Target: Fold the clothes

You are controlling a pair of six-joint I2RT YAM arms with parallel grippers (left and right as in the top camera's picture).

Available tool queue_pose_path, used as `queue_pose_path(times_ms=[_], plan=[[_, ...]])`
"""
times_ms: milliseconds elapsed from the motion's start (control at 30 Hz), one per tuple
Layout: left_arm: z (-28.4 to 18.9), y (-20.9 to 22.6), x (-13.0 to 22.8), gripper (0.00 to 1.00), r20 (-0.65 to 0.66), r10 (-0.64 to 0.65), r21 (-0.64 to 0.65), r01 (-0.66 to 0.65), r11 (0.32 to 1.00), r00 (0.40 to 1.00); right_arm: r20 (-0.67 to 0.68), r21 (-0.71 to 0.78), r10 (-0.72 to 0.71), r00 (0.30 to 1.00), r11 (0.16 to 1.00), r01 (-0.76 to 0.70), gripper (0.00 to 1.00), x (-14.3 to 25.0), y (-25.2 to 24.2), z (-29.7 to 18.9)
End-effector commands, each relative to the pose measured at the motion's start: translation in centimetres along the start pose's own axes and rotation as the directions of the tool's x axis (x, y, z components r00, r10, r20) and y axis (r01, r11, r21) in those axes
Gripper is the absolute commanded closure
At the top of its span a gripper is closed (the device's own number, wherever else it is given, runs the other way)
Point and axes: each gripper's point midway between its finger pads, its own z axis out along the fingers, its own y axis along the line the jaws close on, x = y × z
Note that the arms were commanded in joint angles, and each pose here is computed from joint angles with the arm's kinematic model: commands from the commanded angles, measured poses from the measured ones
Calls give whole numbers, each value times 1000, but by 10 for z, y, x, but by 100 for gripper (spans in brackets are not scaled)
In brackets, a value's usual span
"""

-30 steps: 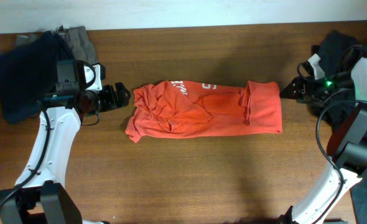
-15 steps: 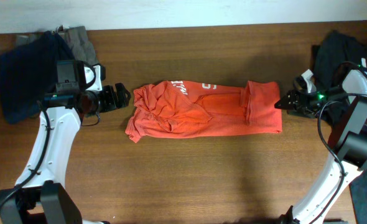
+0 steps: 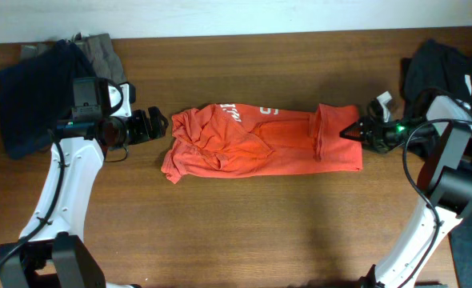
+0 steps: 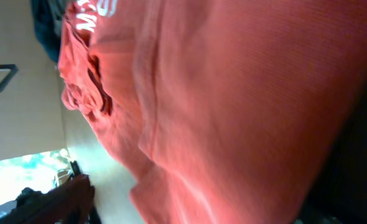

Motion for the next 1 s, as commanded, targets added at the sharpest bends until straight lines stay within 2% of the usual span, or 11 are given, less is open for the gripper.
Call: queue_pose_path(times_ms=[0,67,233,267,467,700,767,900,967], plan=[[-2,-1,-1,1,6,-1,-5,1,1000,1000,-127,50,71,989,997,-65,26,42,-31,36],[-2,-1,-1,1,7,-1,-5,1,1000,1000,-115,63,101,988,994,-94,58,44,-37,37],[-2,-1,-1,1,6,-1,-5,1,1000,1000,-87,78,136,987,989,-129,87,38,-42,33],[-2,-1,-1,1,6,-1,-5,1,1000,1000,-81,81,141,987,988,-134,96,36,-42,32],[-2,-1,0,1,6,-1,-5,1,1000,1000,-34,110,173,984,979,-169,96,12,-42,12],[-2,-1,-1,1,8,-1,-5,1,1000,1000,-98,383,223,970,908,-170,96,-8,-39,-54],[-2,-1,-2,1,11,0,-4,0,1000,1000,-93,413,215,972,897,-159,96,-17,-27,-66],[-2,-1,-4,1,20,3,-3,-3,1000,1000,-144,663,252,957,742,-95,96,-13,-24,-82],[-2,-1,-4,1,22,4,-2,-4,1000,1000,-186,705,251,950,708,-48,96,-12,-18,-70]])
